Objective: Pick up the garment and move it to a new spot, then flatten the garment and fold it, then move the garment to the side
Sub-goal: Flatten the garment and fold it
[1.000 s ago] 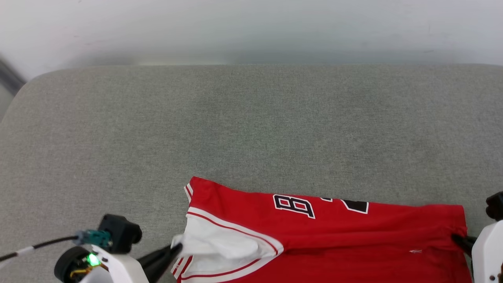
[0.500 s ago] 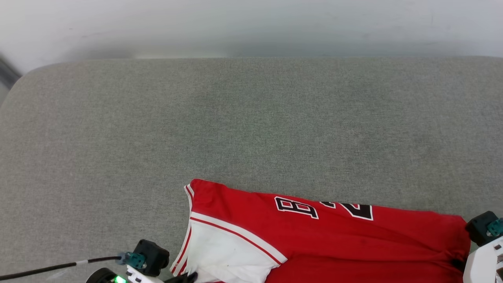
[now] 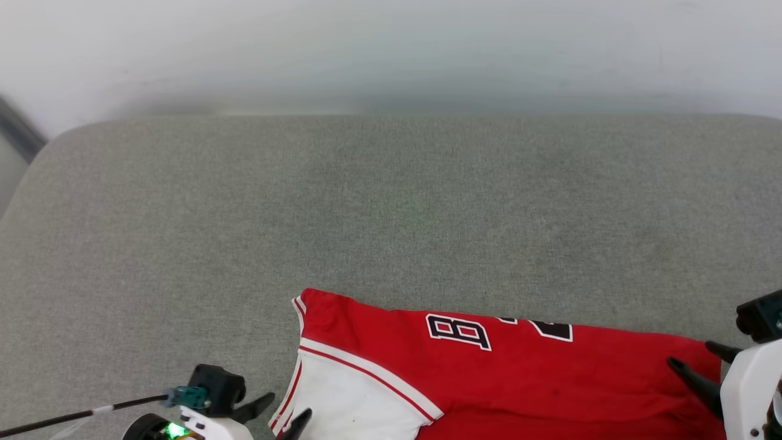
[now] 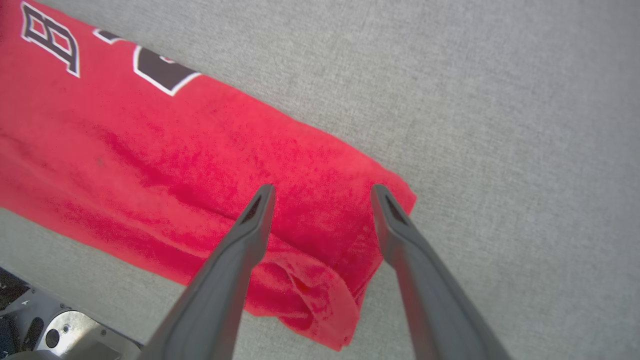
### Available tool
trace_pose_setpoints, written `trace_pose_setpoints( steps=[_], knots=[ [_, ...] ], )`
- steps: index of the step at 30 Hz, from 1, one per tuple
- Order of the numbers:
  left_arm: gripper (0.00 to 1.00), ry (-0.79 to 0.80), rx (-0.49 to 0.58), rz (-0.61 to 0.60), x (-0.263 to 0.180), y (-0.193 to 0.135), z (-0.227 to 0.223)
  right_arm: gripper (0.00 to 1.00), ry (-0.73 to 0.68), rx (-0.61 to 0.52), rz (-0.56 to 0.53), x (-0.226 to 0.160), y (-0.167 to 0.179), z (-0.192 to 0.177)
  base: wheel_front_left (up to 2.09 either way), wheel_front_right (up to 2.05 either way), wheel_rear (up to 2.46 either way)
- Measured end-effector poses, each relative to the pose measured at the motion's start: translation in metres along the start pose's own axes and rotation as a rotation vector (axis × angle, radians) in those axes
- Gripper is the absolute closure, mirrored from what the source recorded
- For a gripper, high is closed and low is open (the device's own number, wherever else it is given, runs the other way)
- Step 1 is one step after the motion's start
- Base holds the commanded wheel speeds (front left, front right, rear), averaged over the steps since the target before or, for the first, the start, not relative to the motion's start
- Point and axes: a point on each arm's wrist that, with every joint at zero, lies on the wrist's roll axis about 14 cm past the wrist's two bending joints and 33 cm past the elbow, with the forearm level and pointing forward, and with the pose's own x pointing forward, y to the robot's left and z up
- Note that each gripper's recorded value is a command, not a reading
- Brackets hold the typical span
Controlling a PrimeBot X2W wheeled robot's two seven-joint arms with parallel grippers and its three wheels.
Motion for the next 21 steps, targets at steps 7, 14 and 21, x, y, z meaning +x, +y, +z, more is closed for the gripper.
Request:
trace_pose_setpoints(
  steps=[7, 14, 21],
  knots=[
    [0.00, -0.364, -0.030, 0.122, -0.023, 0.016, 0.070, 0.00, -0.233, 0.050, -0.048, -0.030, -0.010, 0.058, 0.00, 0.00, 0.00],
    [0.00, -0.702, -0.040, 0.260, -0.057, 0.033, 0.124, 0.00, -0.494, 0.159, -0.061, -0.048, 0.001, 0.096, 0.00, 0.00, 0.00],
    [0.00, -0.874, -0.019, 0.377, -0.085, 0.037, 0.140, 0.00, -0.576, 0.281, -0.099, -0.051, 0.003, 0.083, 0.00, 0.00, 0.00]
  ],
)
